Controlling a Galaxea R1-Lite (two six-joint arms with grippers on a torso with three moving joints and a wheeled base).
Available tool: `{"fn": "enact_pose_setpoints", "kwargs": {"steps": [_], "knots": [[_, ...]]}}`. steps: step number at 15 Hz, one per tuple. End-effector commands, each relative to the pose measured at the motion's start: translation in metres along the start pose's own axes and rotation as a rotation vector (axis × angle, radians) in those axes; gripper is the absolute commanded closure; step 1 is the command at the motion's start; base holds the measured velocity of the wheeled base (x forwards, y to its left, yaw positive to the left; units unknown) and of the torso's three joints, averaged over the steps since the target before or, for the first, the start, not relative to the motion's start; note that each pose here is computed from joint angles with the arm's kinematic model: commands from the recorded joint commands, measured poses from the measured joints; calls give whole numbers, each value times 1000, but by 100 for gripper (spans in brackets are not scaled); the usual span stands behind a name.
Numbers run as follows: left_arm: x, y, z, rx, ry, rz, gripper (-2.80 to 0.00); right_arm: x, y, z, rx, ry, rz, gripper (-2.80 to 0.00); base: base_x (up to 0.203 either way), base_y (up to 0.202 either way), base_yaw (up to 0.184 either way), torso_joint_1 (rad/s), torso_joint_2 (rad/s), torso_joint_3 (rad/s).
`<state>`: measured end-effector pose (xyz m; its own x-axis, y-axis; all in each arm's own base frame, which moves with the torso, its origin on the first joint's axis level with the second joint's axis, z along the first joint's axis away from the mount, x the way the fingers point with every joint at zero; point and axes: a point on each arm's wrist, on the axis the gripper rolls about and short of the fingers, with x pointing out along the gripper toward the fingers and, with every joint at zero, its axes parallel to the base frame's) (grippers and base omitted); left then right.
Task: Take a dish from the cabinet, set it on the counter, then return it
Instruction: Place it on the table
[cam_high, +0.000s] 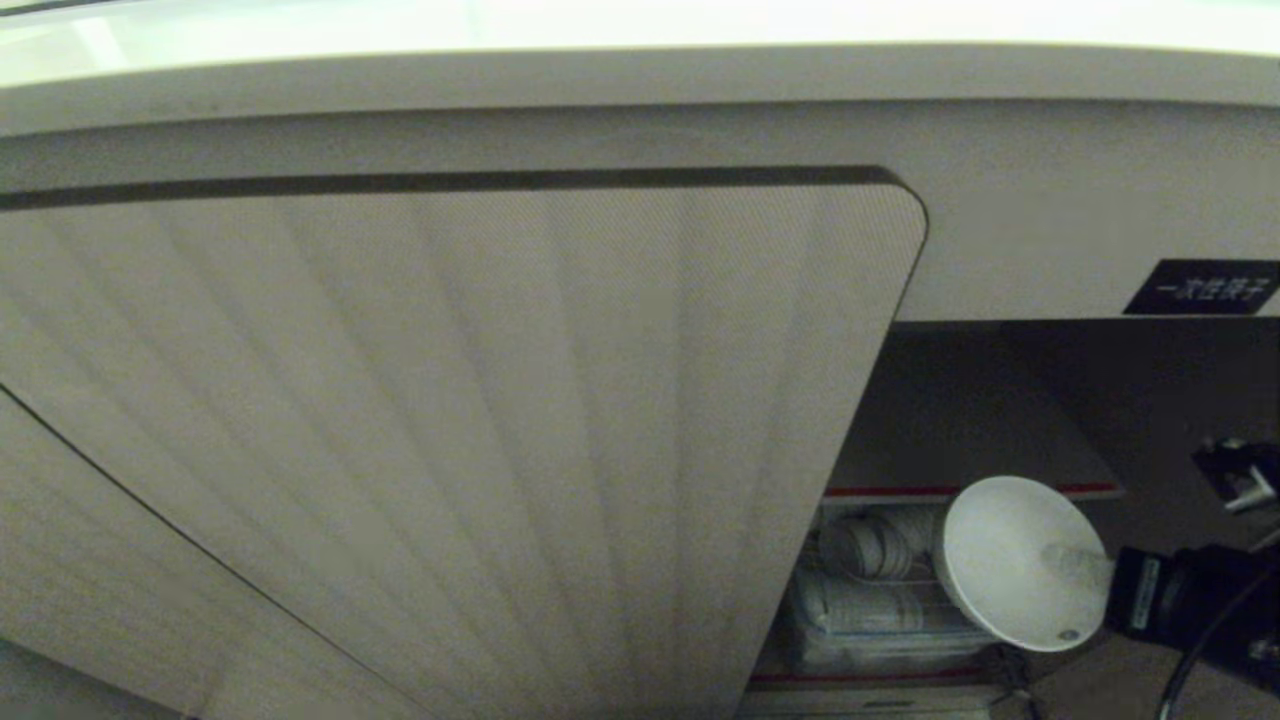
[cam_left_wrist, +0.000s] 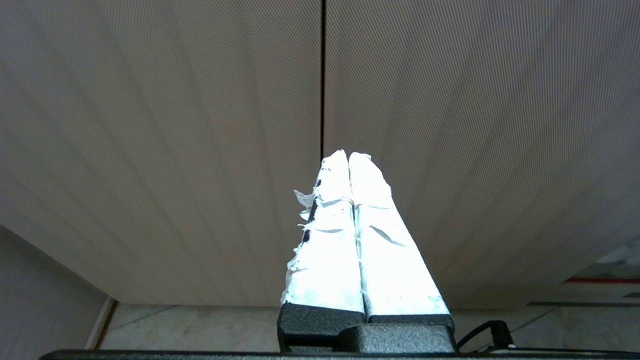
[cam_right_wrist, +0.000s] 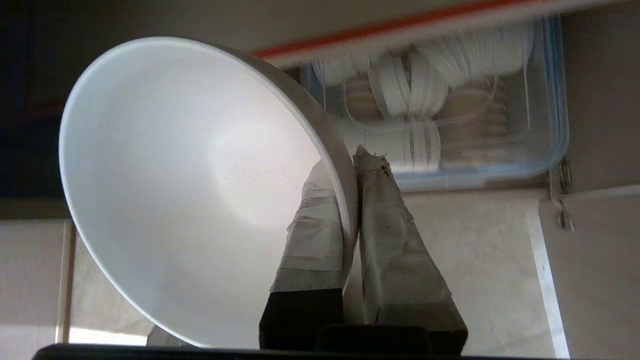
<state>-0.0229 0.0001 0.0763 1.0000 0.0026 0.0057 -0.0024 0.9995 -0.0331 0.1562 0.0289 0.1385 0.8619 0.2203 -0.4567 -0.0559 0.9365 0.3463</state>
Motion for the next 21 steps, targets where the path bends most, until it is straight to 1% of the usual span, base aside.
{"fn": "enact_pose_setpoints", "kwargs": {"steps": [1,6,9,13,15,16,19,21], "knots": [[0,0,0,-1,-2,0,0,-10,1,-1,-2,-4,9,0,0,0,0,0,0,0],[0,0,0,-1,-2,2,0,-24,2,-9,-10,33,14,0,0,0,0,0,0,0],[0,0,0,-1,-2,0,0,-32,4,-15,-23,72,25,0,0,0,0,0,0,0],[0,0,0,-1,0,0,0,-36,0,-29,-72,111,25,0,0,0,0,0,0,0],[0,0,0,-1,1,1,0,-41,-4,-39,-93,127,42,0,0,0,0,0,0,0],[0,0,0,-1,1,1,0,-44,-5,-43,-95,129,45,0,0,0,0,0,0,0],[0,0,0,-1,-2,0,0,-56,-9,-53,-93,170,54,0,0,0,0,0,0,0],[0,0,0,-1,0,0,0,-61,-10,-57,-90,191,74,0,0,0,0,0,0,0]]}}
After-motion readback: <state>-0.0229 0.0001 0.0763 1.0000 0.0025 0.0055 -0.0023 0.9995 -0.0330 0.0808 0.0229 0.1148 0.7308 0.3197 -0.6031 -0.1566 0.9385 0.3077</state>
